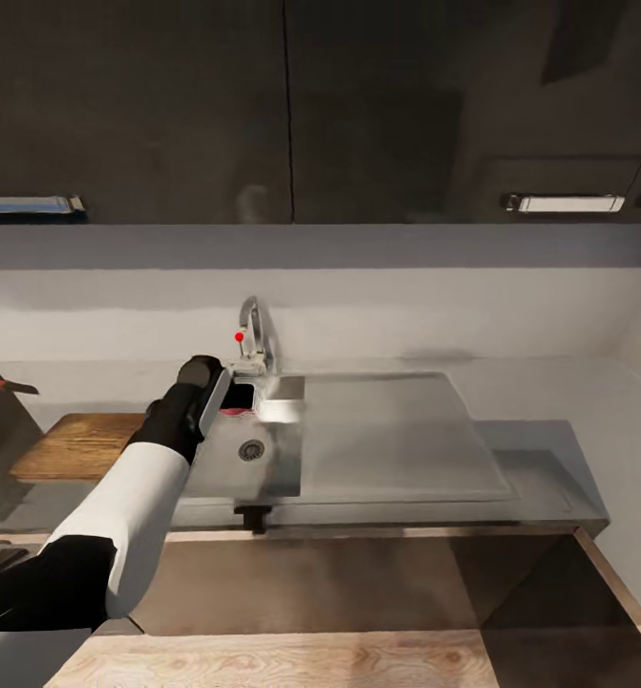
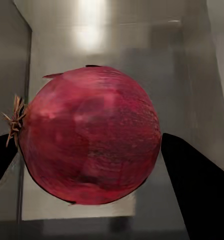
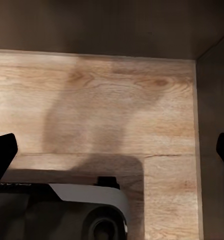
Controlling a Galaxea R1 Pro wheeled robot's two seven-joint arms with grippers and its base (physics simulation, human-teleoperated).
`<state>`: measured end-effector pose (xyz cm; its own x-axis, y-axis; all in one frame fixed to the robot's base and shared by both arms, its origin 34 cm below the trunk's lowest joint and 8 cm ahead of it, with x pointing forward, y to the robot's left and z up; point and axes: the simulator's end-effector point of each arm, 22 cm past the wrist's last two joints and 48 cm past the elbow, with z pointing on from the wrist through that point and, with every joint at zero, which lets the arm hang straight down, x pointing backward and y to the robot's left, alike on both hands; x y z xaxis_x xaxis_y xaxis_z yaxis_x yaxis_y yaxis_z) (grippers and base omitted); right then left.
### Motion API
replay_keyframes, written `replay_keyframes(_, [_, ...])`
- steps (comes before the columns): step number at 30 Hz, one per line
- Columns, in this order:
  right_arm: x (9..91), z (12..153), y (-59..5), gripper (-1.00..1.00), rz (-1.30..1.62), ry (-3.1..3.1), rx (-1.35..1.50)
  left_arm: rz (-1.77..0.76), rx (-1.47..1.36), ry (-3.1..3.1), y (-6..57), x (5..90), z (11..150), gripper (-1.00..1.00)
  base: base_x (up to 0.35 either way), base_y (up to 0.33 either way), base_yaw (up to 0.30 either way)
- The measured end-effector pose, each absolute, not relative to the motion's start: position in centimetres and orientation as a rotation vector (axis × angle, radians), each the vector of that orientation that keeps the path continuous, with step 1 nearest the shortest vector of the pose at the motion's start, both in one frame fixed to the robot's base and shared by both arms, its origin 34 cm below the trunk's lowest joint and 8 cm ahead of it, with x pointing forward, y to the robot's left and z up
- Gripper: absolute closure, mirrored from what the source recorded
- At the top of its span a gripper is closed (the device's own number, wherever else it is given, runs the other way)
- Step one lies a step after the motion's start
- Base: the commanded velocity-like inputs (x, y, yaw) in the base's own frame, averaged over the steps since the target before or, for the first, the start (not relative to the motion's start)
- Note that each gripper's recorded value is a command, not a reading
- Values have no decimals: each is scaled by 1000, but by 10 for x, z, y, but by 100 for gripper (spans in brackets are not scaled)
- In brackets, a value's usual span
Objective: In the kitchen, take the Vidalia onion out of the sink, dice it on the chopping board with the paring knife, put the diced onion into the bowl on the countertop, then place both the paring knife and the chopping board into the sink.
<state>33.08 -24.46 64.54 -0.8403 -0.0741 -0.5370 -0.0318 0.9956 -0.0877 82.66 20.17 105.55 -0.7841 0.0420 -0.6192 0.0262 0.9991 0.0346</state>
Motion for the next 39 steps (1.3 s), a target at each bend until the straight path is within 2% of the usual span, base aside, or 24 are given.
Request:
replay_keyframes(10, [335,648,-246,-100,-99,2546,-71,28,45,2444,201,831,1067,100,0,236,270])
replay_keyframes(15, [335,648,-246,-100,-99,2546,-72,28,45,2449,201,830,1065,100,0,293,93])
replay_keyframes(22, [335,648,-246,-100,-99,2545,-74,27,50,2452,199,829,1064,100,0,300,-10])
replay_keyframes(32, [336,649,-246,-100,-99,2542,-74,28,52,2457,198,828,1063,100,0,301,-169])
replay_keyframes(39, [336,649,-246,-100,-99,2541,-73,28,52,2459,198,828,1062,100,0,301,-26])
